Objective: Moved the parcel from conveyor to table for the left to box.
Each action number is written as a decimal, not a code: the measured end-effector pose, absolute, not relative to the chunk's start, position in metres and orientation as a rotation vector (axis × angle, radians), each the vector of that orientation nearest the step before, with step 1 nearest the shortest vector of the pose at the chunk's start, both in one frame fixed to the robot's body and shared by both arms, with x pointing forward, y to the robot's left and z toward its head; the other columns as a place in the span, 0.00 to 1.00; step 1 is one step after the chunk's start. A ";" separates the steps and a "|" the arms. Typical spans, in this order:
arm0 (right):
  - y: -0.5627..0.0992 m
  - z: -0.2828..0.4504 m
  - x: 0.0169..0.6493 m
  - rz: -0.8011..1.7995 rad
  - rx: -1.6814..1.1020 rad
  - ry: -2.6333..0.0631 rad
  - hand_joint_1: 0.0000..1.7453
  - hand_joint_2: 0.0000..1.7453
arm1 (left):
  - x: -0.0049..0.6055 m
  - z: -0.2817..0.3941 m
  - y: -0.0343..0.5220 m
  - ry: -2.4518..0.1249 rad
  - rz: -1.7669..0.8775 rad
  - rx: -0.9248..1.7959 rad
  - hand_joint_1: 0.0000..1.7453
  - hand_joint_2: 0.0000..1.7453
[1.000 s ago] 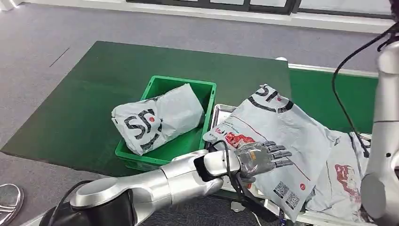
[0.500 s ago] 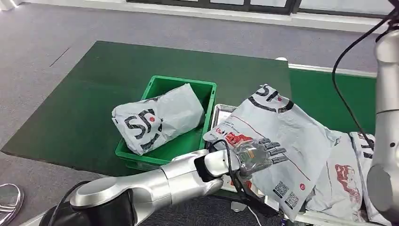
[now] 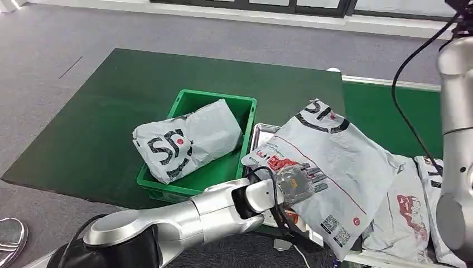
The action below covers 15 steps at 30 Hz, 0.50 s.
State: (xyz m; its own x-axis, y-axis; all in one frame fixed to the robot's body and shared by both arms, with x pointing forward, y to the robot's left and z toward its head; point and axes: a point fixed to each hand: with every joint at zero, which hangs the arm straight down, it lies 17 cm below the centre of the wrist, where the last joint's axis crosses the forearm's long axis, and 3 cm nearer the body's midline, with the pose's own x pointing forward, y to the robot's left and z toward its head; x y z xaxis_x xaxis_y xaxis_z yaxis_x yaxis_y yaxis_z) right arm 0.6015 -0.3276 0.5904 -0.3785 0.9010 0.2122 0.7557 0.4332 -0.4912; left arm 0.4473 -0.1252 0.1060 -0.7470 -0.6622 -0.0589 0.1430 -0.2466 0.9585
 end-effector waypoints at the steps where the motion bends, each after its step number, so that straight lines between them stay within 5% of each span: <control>1: -0.326 0.587 0.603 0.451 -1.403 -2.235 0.00 1.00 | 0.449 0.105 -0.123 -1.465 -2.049 0.670 0.00 1.00; 15: -0.326 0.583 0.606 0.472 -1.417 -2.218 0.00 1.00 | 0.447 0.107 -0.125 -1.457 -2.064 0.707 0.00 1.00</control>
